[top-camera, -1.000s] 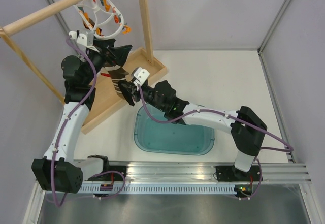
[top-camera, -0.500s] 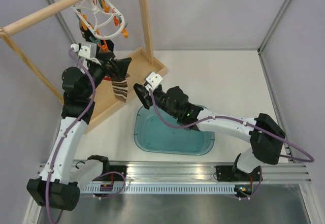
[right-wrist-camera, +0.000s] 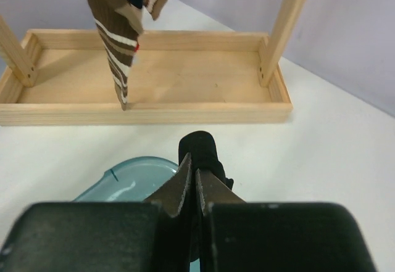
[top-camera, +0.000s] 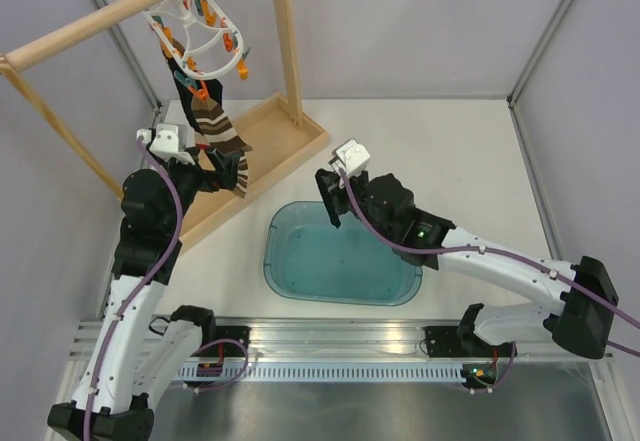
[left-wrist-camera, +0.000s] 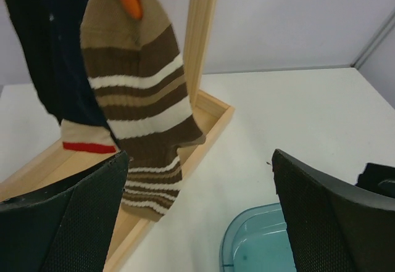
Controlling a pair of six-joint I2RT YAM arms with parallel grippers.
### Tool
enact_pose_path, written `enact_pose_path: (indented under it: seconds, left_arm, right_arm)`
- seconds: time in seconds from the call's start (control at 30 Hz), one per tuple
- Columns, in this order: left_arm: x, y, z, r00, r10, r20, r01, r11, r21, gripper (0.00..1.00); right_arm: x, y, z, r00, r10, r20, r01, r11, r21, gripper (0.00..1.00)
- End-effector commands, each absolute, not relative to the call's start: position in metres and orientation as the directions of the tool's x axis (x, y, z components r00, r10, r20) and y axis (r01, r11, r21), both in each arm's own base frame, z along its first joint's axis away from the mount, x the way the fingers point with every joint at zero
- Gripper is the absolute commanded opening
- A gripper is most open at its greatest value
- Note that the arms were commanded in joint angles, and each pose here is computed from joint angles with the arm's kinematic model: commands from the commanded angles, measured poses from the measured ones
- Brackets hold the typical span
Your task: Remove the socks clipped to the hanger
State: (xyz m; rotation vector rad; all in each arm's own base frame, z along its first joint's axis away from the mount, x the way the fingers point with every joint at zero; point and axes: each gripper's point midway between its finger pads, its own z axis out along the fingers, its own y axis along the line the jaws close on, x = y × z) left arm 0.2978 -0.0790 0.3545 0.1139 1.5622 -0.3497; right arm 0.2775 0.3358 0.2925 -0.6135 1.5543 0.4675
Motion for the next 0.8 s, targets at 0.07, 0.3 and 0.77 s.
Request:
enact_pose_path:
  seconds: [0.07,0.3,0.77]
  left_arm:
    - [0.297,-0.051,0.332,-0.070,-0.097,-0.993,0.140,0.984,-0.106,1.00]
    - [0.297,-0.049,0.331,-0.073,-0.093,-0.993,0.128,0.987,-0.102,1.00]
    - [0.296,-0.047,0.331,-0.075,-0.094,-0.993,0.118,0.988,-0.103,1.00]
  right_arm:
    - [0.283,0.286,0.234,-0.255,-0.112,-0.960,-0.549,0.835,0.048,0.01]
    - [0.255,0.269,0.175,-0.408,-0.138,-0.902,-0.545,0.830,0.120,0.01]
    - [0.216,0.272,0.143,-0.478,-0.063,-0.876,-0.537,0.810,0.235,0.01]
